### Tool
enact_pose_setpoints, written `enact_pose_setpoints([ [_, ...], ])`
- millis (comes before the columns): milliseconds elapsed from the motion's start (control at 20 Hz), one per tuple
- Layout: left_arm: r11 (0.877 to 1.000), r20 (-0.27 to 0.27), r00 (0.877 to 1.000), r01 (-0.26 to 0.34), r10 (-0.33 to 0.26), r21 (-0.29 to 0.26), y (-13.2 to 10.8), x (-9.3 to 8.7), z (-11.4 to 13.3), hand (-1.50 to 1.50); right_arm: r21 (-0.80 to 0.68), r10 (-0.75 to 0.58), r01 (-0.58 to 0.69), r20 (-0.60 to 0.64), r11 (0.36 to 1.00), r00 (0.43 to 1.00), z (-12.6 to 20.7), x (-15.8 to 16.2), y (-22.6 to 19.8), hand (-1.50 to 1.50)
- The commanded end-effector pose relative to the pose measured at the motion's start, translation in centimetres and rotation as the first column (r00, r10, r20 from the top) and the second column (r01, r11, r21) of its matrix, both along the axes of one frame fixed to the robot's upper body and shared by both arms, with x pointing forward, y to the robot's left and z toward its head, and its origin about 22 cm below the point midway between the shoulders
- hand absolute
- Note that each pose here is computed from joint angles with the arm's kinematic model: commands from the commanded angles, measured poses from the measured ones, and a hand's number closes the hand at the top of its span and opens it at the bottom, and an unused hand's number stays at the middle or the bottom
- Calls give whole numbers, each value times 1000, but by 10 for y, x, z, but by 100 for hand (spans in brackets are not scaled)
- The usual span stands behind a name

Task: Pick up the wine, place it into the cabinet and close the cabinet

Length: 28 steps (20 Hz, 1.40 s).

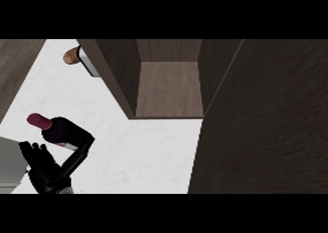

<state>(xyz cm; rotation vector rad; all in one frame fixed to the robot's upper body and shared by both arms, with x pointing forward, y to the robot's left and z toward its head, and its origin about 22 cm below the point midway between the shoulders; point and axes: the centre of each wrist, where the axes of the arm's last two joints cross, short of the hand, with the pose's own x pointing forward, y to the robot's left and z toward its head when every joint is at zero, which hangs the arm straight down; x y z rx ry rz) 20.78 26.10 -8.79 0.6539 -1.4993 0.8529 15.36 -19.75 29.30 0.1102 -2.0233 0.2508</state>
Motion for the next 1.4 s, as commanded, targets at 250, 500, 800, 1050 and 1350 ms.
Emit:
enact_pose_setpoints([
  [250, 998, 74, 997, 4, 0, -61, 7, 4, -34, -150, 18, 82, -82, -16, 996, 997, -1, -37, -6, -150],
  [500, 996, 77, 996, 54, -48, -66, 28, 3, -45, -150, 13, 97, -97, -17, 995, 995, 18, -6, -4, -150],
  [800, 997, 73, 996, 52, -48, -54, 34, 19, -56, -150, 30, 87, -87, -18, 996, 996, -5, -20, 1, -150],
  [1050, 993, 166, 984, 82, -67, -84, 34, 19, -56, 150, 19, 82, -81, -37, 996, 996, 0, -32, -9, -150],
  [1350, 973, 47, 979, 191, -198, 132, 34, 34, -49, 150, 14, 68, -67, -51, 998, 996, -4, -14, -5, -150],
])
